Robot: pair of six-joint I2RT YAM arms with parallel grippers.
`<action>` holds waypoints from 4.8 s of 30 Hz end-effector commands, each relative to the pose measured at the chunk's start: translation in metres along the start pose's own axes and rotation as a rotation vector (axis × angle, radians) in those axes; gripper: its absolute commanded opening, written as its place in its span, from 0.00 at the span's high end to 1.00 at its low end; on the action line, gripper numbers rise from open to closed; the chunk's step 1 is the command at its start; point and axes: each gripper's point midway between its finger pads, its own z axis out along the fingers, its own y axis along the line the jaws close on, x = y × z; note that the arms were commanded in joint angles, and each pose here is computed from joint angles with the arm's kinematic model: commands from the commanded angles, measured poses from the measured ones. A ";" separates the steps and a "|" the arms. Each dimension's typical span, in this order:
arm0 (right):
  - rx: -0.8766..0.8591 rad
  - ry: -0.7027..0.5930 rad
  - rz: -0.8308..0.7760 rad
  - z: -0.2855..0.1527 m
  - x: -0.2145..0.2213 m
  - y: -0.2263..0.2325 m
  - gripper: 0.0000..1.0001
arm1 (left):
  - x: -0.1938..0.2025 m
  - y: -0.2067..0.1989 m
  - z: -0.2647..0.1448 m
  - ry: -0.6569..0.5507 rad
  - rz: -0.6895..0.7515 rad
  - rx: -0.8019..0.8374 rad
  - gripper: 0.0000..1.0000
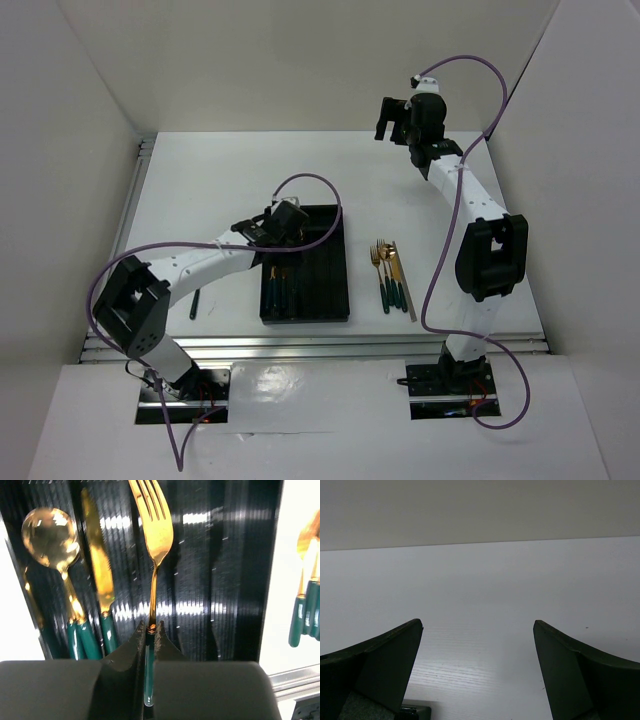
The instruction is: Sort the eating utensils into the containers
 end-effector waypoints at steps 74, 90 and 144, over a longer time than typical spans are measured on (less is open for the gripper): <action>-0.007 -0.040 -0.003 0.003 -0.017 0.002 0.00 | 0.034 0.221 -0.038 -0.046 -0.496 -0.332 0.09; 0.002 -0.041 -0.002 0.006 -0.017 0.001 0.00 | 0.063 0.265 -0.034 -0.043 -0.645 -0.508 0.12; -0.010 -0.058 -0.001 0.000 -0.026 0.004 0.00 | -0.006 0.025 -0.031 0.025 -0.052 0.164 1.00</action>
